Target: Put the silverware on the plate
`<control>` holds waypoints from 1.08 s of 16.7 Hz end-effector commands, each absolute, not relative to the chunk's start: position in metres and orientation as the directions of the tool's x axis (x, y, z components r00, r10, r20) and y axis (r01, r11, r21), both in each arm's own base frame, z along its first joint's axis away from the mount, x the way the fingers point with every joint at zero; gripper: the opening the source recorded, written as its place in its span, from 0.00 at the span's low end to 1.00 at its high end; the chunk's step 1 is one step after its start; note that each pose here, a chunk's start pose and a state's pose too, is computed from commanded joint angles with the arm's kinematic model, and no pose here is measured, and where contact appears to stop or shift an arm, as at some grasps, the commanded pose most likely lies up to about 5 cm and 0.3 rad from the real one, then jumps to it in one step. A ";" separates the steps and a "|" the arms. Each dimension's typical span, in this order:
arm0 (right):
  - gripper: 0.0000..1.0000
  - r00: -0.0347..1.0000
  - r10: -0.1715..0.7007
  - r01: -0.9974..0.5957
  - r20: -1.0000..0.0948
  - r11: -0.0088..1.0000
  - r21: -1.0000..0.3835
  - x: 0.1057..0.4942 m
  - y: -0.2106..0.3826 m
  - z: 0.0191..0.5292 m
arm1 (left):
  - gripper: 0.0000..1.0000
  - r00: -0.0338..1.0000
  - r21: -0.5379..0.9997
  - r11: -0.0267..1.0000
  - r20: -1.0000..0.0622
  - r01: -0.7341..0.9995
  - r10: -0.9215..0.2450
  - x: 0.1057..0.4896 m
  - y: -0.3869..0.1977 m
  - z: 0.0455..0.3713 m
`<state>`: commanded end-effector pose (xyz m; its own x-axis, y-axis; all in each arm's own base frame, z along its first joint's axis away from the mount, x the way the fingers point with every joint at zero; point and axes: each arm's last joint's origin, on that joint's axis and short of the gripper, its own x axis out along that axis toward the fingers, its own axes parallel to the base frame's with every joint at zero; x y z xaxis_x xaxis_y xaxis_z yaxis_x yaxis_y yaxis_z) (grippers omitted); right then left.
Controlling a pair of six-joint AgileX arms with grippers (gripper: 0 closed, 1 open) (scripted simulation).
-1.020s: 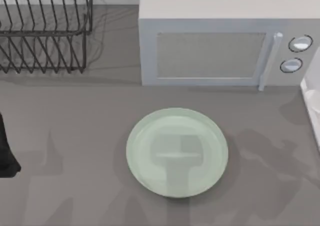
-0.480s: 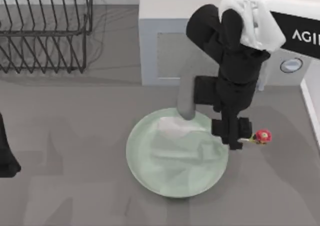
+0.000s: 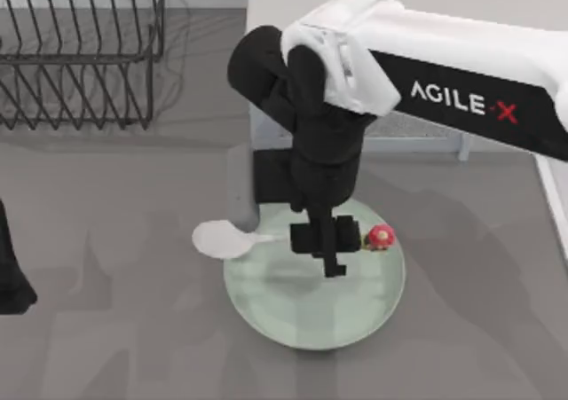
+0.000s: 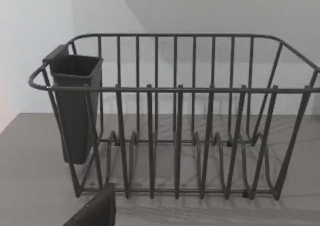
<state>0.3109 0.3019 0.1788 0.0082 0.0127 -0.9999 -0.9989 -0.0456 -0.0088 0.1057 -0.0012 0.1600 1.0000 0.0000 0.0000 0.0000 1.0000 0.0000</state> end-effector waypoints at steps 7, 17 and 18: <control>0.00 0.023 0.017 -0.999 -1.000 -0.040 -0.023 0.311 0.302 0.183 | 1.00 1.000 0.000 1.000 0.000 0.000 0.000 0.106 -0.001 0.160; 0.00 0.198 0.080 -0.978 -0.977 -0.044 -0.202 0.292 0.331 0.216 | 1.00 1.000 0.000 1.000 0.000 0.000 0.000 0.106 -0.001 0.160; 0.00 0.207 0.086 -0.976 -0.975 -0.043 -0.211 0.291 0.333 0.218 | 1.00 1.000 0.000 1.000 0.000 0.000 0.000 0.106 -0.001 0.160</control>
